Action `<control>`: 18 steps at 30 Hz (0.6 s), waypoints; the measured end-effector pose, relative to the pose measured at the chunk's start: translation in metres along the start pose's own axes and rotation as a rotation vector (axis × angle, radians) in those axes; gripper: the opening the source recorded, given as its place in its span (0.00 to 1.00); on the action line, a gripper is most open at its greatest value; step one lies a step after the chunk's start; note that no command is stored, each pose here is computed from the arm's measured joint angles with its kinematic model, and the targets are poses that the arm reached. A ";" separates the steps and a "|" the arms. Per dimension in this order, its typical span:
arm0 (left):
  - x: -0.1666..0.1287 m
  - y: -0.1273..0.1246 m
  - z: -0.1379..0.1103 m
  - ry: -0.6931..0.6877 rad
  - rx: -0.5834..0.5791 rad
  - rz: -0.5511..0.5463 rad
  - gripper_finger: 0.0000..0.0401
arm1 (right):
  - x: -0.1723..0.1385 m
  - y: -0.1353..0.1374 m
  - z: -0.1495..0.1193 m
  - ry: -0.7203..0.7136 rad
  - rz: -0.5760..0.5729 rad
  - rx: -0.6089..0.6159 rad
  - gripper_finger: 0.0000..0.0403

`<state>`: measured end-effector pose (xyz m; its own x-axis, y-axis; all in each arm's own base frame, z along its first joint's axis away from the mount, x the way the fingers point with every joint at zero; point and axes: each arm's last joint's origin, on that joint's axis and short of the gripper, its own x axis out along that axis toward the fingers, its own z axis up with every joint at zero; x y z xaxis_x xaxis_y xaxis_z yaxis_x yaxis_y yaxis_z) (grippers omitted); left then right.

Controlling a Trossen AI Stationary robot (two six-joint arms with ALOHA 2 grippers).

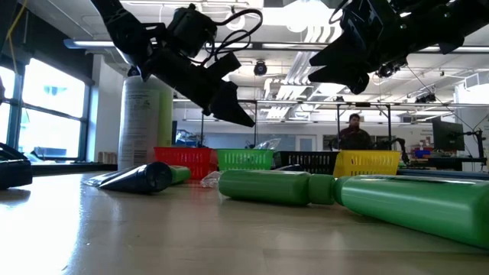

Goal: Pick & Place Travel size toiletries
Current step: Put the blue shave cream into the red bin

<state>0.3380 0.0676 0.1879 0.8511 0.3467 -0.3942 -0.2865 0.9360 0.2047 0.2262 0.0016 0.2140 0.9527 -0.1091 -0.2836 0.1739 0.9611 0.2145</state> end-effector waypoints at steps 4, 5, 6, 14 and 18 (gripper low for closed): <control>0.000 0.000 0.000 0.004 0.000 -0.001 0.06 | 0.000 0.000 0.000 0.000 0.000 0.000 0.52; 0.000 0.000 -0.001 0.006 0.001 -0.001 0.06 | 0.000 0.000 0.000 0.000 0.000 0.000 0.52; 0.000 0.000 -0.001 0.010 0.001 -0.002 0.06 | 0.000 0.000 0.000 0.000 -0.001 0.000 0.52; 0.000 -0.001 -0.004 0.038 -0.017 -0.006 0.06 | 0.000 -0.002 0.001 -0.019 -0.073 0.000 0.52; 0.000 -0.001 -0.004 0.042 -0.015 -0.007 0.06 | 0.000 -0.002 0.001 -0.020 -0.076 0.000 0.52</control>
<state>0.3362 0.0673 0.1840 0.8339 0.3420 -0.4332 -0.2875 0.9391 0.1881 0.2258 -0.0007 0.2141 0.9416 -0.1864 -0.2805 0.2457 0.9499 0.1934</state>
